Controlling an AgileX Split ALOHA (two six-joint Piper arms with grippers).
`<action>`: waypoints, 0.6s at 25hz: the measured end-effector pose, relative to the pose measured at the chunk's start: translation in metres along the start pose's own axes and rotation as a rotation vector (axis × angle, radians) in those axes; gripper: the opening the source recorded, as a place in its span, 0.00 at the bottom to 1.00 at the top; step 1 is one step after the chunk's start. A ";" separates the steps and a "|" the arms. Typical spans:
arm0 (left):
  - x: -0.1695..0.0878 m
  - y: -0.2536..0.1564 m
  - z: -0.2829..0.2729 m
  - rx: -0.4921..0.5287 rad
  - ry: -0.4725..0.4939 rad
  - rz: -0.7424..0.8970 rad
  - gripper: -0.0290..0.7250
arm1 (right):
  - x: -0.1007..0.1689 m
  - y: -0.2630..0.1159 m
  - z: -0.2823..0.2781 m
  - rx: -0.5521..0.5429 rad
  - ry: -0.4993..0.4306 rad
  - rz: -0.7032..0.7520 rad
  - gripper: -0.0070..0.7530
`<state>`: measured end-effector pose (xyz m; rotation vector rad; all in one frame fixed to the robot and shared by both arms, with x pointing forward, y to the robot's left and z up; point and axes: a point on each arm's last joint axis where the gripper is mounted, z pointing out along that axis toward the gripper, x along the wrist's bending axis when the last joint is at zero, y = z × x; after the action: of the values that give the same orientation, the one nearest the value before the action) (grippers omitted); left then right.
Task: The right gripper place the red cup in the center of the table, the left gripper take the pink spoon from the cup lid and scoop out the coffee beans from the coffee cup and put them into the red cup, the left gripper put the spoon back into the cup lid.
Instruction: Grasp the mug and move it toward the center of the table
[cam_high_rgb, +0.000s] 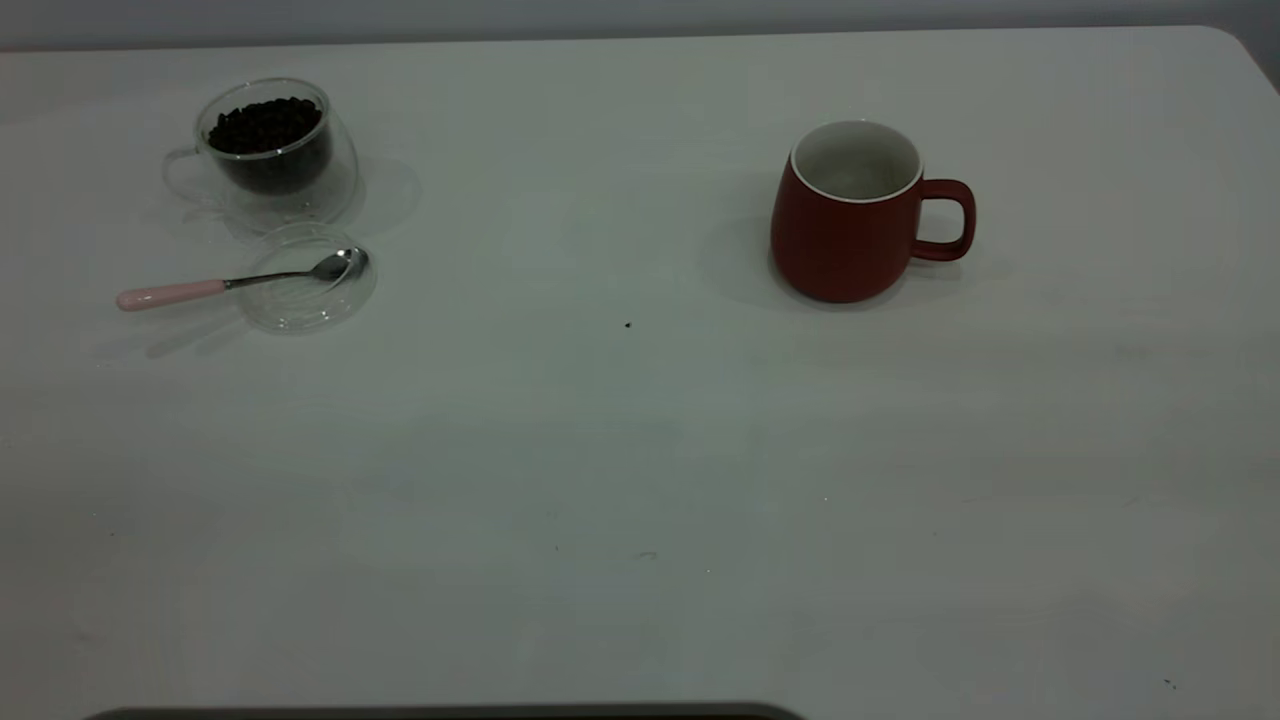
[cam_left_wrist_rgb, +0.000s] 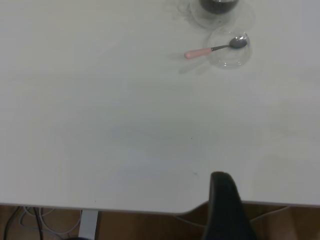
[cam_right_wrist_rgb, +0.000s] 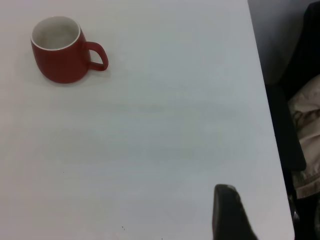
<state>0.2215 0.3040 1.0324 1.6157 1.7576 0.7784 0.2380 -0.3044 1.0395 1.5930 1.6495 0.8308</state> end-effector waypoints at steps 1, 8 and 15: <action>0.000 0.000 0.000 0.000 0.000 0.000 0.71 | 0.000 0.000 0.000 0.000 0.000 0.000 0.58; 0.000 0.000 0.000 0.000 0.000 0.000 0.71 | 0.000 0.000 0.000 0.000 0.003 0.001 0.58; 0.000 0.000 0.000 0.000 0.000 0.000 0.71 | 0.001 0.001 0.002 0.016 0.012 0.003 0.58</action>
<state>0.2215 0.3040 1.0324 1.6157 1.7576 0.7784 0.2401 -0.3032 1.0394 1.6045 1.6661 0.8323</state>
